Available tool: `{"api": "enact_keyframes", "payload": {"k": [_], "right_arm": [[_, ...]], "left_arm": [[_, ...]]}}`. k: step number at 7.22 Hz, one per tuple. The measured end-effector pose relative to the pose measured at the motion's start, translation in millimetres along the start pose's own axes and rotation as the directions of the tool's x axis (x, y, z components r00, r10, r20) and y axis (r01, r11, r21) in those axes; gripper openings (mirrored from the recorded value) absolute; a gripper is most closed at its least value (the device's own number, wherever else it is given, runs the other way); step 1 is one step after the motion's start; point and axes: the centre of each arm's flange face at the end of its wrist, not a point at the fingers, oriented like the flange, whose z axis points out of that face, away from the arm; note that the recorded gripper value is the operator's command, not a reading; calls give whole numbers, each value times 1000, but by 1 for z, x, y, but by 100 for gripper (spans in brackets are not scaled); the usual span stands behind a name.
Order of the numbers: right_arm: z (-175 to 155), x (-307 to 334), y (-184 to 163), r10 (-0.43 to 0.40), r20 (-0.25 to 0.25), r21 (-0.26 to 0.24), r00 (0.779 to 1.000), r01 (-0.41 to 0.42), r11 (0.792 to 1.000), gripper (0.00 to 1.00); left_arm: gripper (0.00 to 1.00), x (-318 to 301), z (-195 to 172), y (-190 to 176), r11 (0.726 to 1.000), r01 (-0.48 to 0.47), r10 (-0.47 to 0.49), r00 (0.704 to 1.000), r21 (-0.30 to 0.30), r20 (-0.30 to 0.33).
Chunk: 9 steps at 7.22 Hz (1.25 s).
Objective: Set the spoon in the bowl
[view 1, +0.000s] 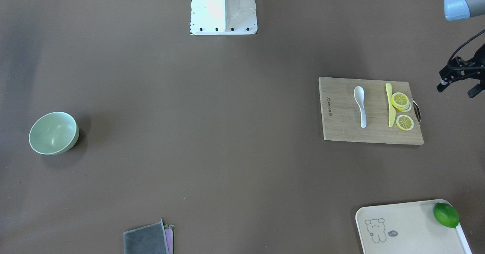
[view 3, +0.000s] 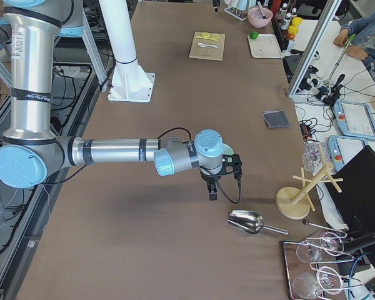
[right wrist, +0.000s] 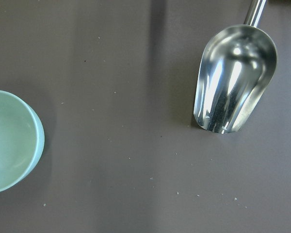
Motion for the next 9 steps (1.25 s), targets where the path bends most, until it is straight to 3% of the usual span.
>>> {"api": "enact_keyframes", "payload": {"k": [5,9], "right_arm": [[45,-71,-53,-28,23,-53,999,30,998,100],[119,-131,-79,-58,-2,-89,998,57,994,94]], "left_arm": [[90,74,52,-18,997,2,-5,999,-71,-46],[90,114,81,-31,996,-2,-2,999,-91,-47]]}}
